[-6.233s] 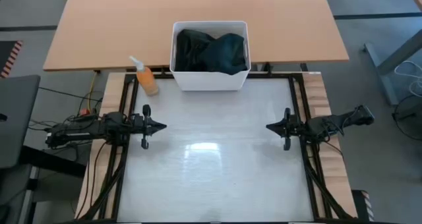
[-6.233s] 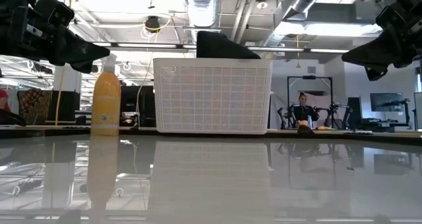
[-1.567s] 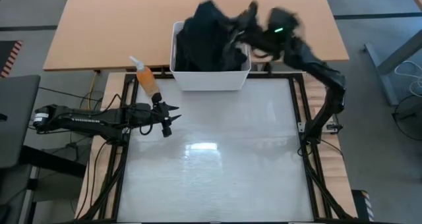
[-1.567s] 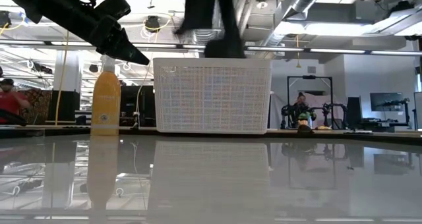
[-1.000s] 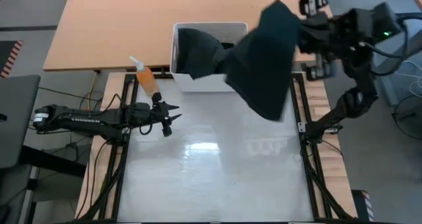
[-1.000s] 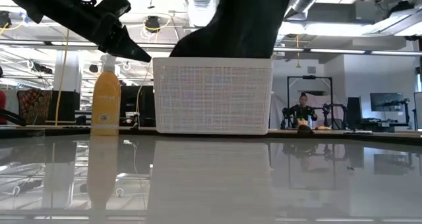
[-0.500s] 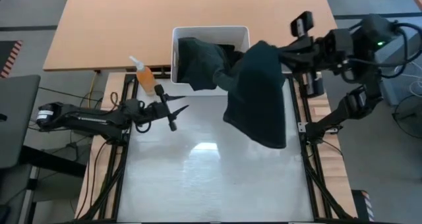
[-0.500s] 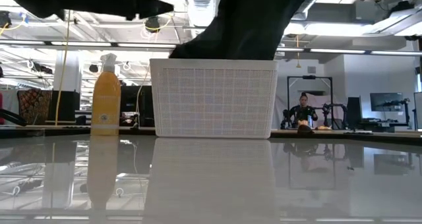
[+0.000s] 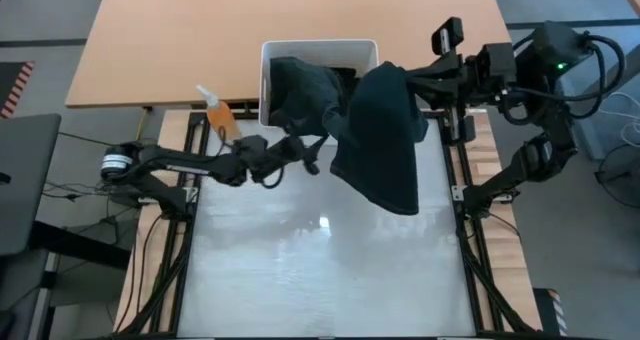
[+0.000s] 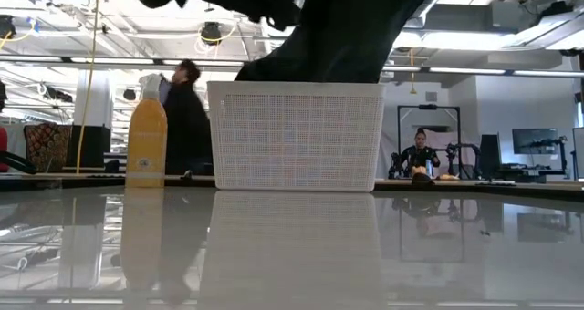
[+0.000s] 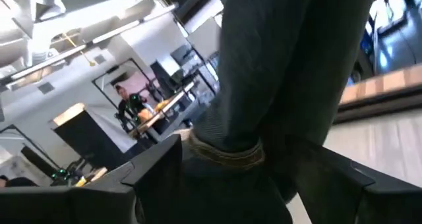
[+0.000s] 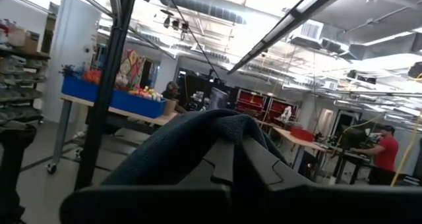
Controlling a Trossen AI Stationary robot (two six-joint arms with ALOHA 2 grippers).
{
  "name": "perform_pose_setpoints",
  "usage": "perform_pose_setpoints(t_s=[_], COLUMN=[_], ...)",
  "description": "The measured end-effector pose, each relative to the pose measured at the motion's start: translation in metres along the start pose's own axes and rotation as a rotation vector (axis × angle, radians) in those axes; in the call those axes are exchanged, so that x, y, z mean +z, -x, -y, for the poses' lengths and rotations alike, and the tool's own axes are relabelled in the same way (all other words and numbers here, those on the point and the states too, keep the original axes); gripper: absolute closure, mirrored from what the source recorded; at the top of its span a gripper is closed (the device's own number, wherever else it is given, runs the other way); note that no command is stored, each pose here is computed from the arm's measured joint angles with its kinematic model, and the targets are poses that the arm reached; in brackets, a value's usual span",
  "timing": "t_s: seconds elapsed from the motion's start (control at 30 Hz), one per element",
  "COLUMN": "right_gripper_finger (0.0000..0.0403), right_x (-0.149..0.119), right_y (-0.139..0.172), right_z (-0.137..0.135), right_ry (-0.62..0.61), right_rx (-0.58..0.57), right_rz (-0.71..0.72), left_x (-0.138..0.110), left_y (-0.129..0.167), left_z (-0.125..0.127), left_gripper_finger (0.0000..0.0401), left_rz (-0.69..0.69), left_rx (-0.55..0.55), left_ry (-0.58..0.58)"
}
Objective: Fold laundry
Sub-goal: Remove the dark blue jeans from the white bin
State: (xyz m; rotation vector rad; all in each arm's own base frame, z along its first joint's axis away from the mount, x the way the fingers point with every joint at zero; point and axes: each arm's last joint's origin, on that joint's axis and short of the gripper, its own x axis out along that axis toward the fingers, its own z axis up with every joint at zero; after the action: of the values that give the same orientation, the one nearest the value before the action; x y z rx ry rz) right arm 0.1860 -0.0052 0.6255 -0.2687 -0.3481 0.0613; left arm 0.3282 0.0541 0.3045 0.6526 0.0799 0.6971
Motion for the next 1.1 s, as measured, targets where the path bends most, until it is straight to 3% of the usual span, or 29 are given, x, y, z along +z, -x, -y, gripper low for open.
perform_pose_setpoints(t_s=[0.17, 0.37, 0.57, 0.7, 0.9, 1.1], right_gripper_finger=[0.0373, 0.0375, 0.0373, 0.0375, 0.0373, 0.0375], right_x=[0.001, 0.0, 0.0, 0.004, 0.007, 0.008], right_y=[0.001, 0.0, 0.003, 0.009, 0.013, 0.013], right_z=[0.001, 0.001, 0.0, 0.001, 0.002, 0.003], right_ry=[0.001, 0.006, 0.008, 0.031, 0.036, 0.051], right_rx=[-0.003, -0.003, -0.003, -0.042, -0.075, -0.078], right_rz=[0.003, -0.001, -0.012, -0.018, -0.017, -0.006], left_x=[-0.013, -0.02, -0.024, -0.019, -0.003, 0.016], left_y=[-0.02, -0.034, -0.036, -0.034, -0.025, -0.011], left_z=[0.014, 0.004, -0.002, -0.003, -0.016, -0.05], left_gripper_finger=[0.0142, 0.0142, 0.0151, 0.021, 0.0374, 0.0396], left_rz=[-0.073, -0.122, -0.141, -0.138, -0.081, -0.003], left_rx=[-0.029, 0.126, 0.157, 0.182, 0.189, 0.217], left_ry=[-0.035, 0.056, 0.069, 0.052, 0.027, 0.026])
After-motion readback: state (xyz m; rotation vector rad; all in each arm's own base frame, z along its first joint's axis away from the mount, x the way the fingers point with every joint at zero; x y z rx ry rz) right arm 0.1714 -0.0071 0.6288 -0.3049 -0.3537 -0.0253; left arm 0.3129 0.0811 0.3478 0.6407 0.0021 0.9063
